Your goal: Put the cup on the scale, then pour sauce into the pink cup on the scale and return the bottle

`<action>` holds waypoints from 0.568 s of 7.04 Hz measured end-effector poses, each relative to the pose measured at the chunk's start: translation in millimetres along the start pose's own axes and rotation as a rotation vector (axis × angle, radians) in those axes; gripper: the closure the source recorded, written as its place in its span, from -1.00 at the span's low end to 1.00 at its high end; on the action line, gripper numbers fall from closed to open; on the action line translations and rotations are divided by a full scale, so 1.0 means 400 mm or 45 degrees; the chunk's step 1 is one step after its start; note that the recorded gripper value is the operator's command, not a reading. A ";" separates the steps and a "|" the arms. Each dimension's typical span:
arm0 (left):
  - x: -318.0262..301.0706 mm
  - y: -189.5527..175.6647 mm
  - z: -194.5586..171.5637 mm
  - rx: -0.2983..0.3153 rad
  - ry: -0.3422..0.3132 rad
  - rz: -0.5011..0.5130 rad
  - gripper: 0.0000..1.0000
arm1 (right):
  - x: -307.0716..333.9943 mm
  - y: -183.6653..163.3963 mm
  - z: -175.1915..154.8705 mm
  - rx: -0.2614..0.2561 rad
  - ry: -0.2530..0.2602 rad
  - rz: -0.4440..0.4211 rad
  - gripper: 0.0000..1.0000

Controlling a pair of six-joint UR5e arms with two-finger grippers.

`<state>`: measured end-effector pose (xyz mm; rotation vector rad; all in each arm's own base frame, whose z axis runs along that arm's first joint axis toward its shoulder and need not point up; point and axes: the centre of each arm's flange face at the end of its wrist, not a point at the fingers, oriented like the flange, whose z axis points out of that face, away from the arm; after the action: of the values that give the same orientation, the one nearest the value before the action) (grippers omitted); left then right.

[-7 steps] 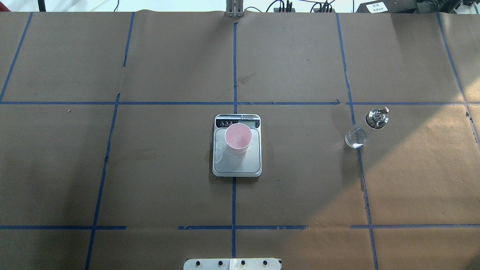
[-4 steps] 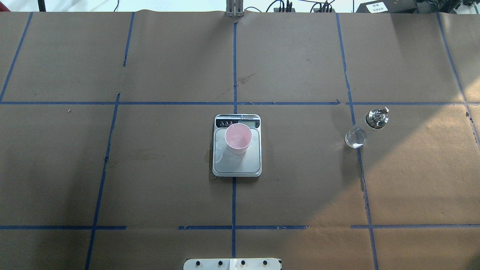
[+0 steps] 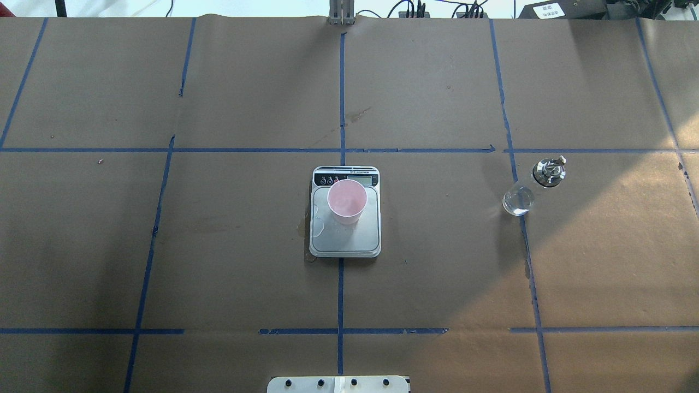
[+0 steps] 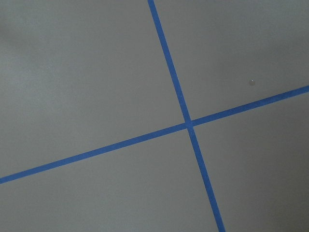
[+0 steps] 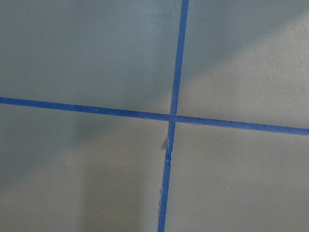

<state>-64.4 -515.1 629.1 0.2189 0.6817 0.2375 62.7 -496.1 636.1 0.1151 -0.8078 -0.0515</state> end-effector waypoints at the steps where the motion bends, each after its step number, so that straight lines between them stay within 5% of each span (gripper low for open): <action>1: 0.000 0.000 -0.001 0.001 0.000 0.000 -1.00 | 0.005 0.000 -0.012 0.011 -0.010 0.009 -1.00; 4: 0.004 0.000 -0.006 0.005 0.001 0.003 -1.00 | 0.008 0.001 -0.019 0.018 -0.017 0.014 -1.00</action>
<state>-64.7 -514.6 626.5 0.2238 0.6825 0.2386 70.4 -495.4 633.3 0.1239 -0.8223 -0.0365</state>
